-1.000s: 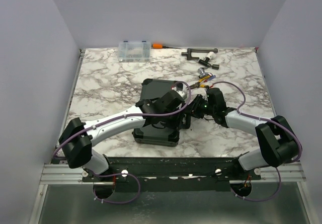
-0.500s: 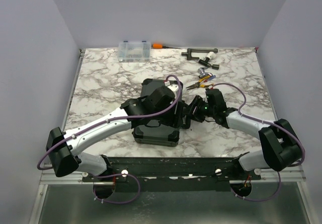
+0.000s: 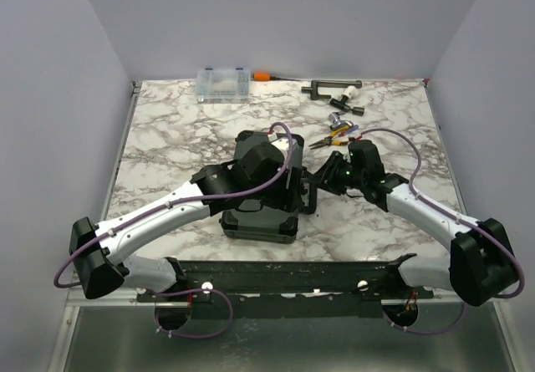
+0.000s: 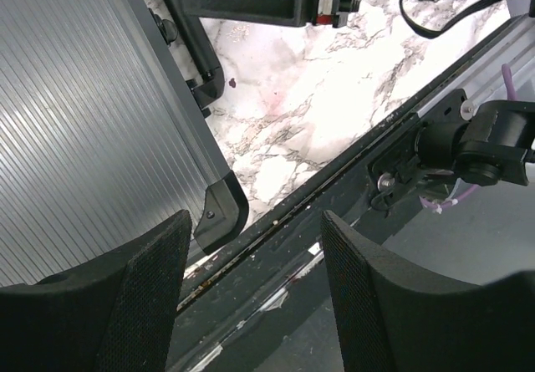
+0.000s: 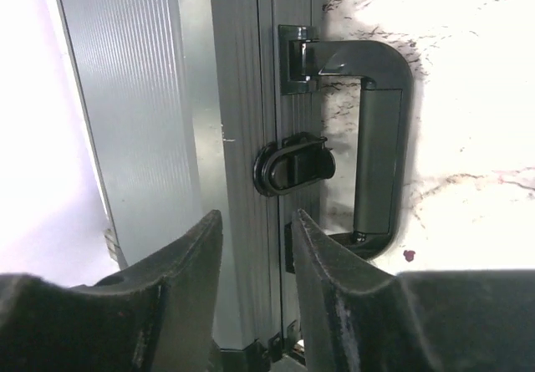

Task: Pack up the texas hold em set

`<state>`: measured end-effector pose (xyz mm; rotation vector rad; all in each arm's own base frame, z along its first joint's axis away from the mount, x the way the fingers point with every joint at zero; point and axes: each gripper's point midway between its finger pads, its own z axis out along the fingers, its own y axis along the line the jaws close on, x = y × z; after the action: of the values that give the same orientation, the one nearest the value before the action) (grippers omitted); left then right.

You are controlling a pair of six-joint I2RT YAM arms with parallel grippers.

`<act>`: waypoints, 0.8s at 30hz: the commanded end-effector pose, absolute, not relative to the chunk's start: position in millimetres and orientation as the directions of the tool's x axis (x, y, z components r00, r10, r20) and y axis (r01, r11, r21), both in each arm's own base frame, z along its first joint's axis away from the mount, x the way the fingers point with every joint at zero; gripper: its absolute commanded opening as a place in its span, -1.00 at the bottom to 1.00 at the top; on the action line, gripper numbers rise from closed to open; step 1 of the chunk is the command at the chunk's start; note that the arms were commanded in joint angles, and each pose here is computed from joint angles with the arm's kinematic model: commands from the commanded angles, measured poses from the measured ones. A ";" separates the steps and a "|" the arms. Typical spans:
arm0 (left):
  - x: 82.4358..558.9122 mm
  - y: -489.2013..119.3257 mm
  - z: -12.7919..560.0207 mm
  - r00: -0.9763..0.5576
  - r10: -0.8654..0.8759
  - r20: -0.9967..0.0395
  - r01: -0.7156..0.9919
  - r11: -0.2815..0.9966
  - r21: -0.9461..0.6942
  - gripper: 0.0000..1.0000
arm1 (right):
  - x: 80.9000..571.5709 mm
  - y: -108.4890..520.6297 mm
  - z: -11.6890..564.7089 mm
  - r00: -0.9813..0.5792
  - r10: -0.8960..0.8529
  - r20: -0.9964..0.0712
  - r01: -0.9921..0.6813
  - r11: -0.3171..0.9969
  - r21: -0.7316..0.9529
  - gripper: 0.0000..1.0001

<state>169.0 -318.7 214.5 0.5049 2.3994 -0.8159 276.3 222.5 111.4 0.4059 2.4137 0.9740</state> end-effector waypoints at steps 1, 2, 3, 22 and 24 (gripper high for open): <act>164.4 -308.7 218.7 -0.775 0.162 -0.611 0.497 0.754 -0.430 0.27 | 277.0 204.2 112.9 -0.794 0.449 -0.409 0.101 0.761 0.641 -0.33; 168.2 -305.8 219.1 -0.767 0.153 -0.623 0.490 0.767 -0.415 0.27 | 276.6 202.8 109.5 -0.795 0.447 -0.410 0.105 0.767 0.633 -0.49; 168.1 -304.4 219.7 -0.765 0.151 -0.626 0.489 0.768 -0.414 0.27 | 276.4 202.9 106.9 -0.798 0.446 -0.407 0.108 0.769 0.630 -0.63; 156.2 -278.8 216.4 -0.760 0.131 -0.636 0.478 0.776 -0.412 0.26 | 280.9 236.5 65.1 -0.875 0.390 -0.287 0.104 0.730 0.676 -0.99; 155.9 -277.2 215.0 -0.760 0.131 -0.636 0.476 0.779 -0.409 0.26 | 279.4 237.4 60.7 -0.879 0.388 -0.277 0.112 0.732 0.672 -0.99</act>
<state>156.4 -284.2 216.9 0.4690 2.3749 -0.7839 278.8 227.1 61.2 0.4036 2.5299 0.9017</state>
